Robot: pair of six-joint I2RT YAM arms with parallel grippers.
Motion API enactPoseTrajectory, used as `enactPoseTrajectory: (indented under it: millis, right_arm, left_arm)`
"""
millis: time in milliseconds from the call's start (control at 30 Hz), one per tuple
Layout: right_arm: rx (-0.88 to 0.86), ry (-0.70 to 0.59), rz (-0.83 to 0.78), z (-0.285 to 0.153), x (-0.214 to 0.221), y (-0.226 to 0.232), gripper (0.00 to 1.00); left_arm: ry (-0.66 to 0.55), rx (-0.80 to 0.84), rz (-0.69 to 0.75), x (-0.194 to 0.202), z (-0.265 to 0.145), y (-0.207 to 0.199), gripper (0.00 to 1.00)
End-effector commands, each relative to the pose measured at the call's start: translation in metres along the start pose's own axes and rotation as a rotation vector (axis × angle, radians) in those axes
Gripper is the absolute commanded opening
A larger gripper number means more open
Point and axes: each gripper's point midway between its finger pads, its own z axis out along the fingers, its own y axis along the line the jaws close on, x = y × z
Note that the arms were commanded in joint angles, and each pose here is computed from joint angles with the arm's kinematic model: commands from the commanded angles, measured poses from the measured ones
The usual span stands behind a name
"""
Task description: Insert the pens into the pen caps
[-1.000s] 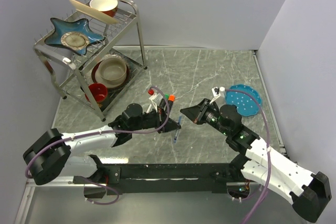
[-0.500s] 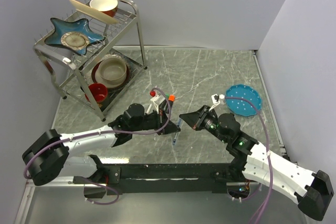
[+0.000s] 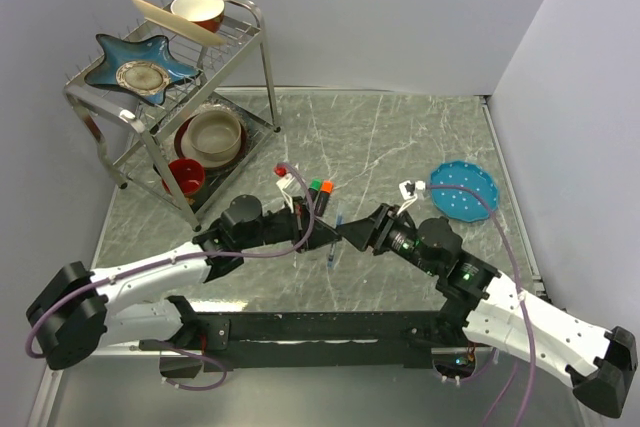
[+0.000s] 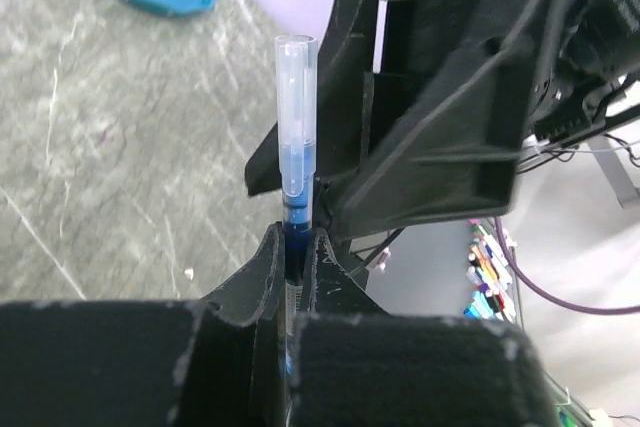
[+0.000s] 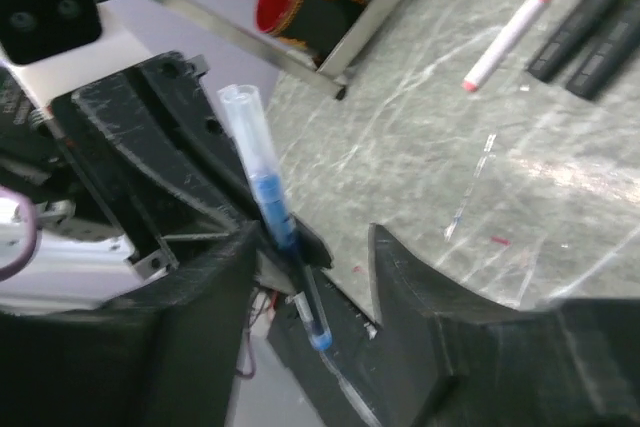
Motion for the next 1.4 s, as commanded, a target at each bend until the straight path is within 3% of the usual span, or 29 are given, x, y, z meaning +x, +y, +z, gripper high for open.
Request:
enactPoseTrajectory:
  millis: [0,33,133,267,367,500,600,667,800,1367]
  right_arm:
    - [-0.085,0.006,-0.107,-0.011,-0.02,0.041,0.67]
    - [-0.088,0.009,-0.117,-0.011,-0.022,0.045,0.73]
    - [-0.104,0.012,-0.143,-0.01,-0.031,0.06,0.76]
    - [-0.121,0.039,-0.166,-0.001,-0.033,0.071,0.75]
    - [-0.129,0.036,-0.171,0.003,-0.037,0.077,0.68]
    - [-0.159,0.045,-0.167,0.009,-0.038,0.088,0.43]
    - [-0.154,0.058,-0.161,0.012,-0.032,0.085,0.32]
    - [-0.141,0.091,-0.155,0.013,-0.019,0.075,0.25]
    - [-0.174,0.159,-0.152,0.015,0.007,0.071,0.0]
    - [-0.109,0.337,-0.133,0.007,0.091,0.036,0.0]
  left_arm:
    - [-0.045,0.073,0.09,-0.013,-0.012,-0.021,0.01]
    - [-0.045,0.098,0.103,-0.013,-0.016,-0.028,0.01]
    - [-0.008,0.152,0.128,-0.004,-0.025,-0.037,0.01]
    - [0.018,0.164,0.134,0.004,-0.031,-0.039,0.01]
    - [0.012,0.183,0.14,0.004,-0.034,-0.044,0.01]
    - [0.01,0.18,0.148,0.003,-0.035,-0.043,0.01]
    - [0.011,0.177,0.151,0.003,-0.034,-0.043,0.01]
    - [0.009,0.174,0.155,0.001,-0.033,-0.043,0.01]
    - [-0.014,0.159,0.158,-0.007,-0.029,-0.042,0.01]
    - [-0.171,0.042,0.208,-0.092,-0.018,-0.028,0.01]
